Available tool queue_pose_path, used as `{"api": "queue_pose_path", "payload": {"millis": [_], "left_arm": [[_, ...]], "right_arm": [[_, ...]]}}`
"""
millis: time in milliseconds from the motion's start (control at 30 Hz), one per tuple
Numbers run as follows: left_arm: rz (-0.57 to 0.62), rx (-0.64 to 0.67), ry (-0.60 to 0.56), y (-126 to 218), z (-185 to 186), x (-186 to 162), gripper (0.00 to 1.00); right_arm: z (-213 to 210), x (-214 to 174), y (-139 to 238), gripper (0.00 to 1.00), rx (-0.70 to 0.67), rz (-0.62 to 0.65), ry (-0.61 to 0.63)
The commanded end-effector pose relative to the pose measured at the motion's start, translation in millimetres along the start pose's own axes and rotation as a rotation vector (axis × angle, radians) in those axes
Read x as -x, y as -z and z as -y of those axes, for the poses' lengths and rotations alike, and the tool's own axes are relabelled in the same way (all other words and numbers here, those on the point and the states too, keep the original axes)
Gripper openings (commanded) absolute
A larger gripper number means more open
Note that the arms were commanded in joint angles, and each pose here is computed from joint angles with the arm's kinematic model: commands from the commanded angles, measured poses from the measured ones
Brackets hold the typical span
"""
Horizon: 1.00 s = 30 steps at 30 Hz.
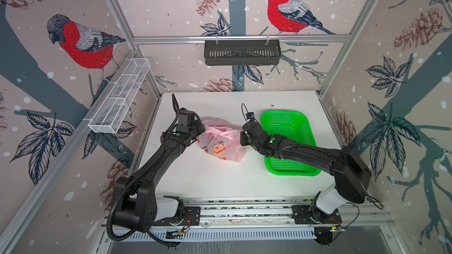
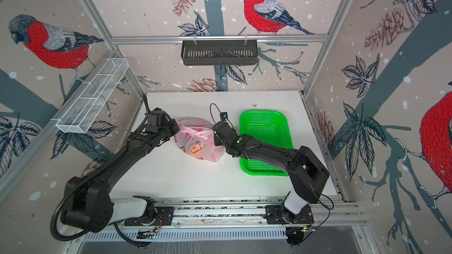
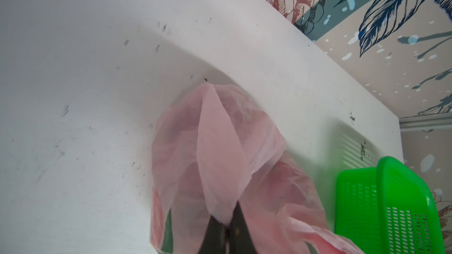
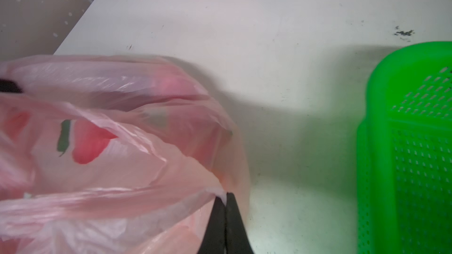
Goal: Untie the knot of the plastic bag and take out the fruit
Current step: 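Pull the knotted handle up with the right gripper while the left holds the bag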
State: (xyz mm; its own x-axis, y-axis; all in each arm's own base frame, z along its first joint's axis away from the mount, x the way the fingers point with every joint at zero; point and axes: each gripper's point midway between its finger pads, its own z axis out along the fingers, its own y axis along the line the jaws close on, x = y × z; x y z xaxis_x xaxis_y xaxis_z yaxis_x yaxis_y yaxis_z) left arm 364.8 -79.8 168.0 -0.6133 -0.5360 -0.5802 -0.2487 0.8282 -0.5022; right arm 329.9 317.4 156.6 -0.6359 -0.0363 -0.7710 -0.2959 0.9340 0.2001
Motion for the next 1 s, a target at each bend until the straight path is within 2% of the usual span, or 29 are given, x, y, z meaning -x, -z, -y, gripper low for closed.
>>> {"api": "queue_pose_path", "payload": {"millis": [0,233,333,400,533,633,767,967], "left_arm": [[0.071,0.006,0.083,15.0,-9.4,4.4,0.00],[0.127,-0.004,0.141,40.8,-27.3,-7.7,0.01],[0.121,-0.016,0.145,42.0,-27.9,-11.7,0.11],[0.099,-0.025,0.145,37.9,-26.2,-15.5,0.21],[0.080,-0.032,0.140,33.6,-22.9,-16.4,0.38],[0.092,-0.046,0.123,36.2,-17.2,-10.4,0.50],[0.092,-0.043,0.086,41.0,-12.3,-4.6,0.59],[0.102,-0.036,0.044,50.3,-9.2,1.4,0.62]], "right_arm": [[11.7,19.2,-3.3,0.04,-0.039,0.052,-0.017],[20.9,41.8,-13.4,0.05,-0.061,0.064,-0.005],[20.9,44.0,-15.7,0.08,-0.060,0.062,-0.005],[14.2,42.3,-14.4,0.15,-0.036,0.056,0.006],[-0.2,38.4,-1.8,0.35,-0.028,0.062,0.048],[-8.2,37.7,12.7,0.45,-0.029,0.076,0.056],[-22.5,43.6,34.8,0.51,-0.020,0.115,0.075],[-55.9,55.1,52.0,0.59,0.043,0.166,0.131]]}}
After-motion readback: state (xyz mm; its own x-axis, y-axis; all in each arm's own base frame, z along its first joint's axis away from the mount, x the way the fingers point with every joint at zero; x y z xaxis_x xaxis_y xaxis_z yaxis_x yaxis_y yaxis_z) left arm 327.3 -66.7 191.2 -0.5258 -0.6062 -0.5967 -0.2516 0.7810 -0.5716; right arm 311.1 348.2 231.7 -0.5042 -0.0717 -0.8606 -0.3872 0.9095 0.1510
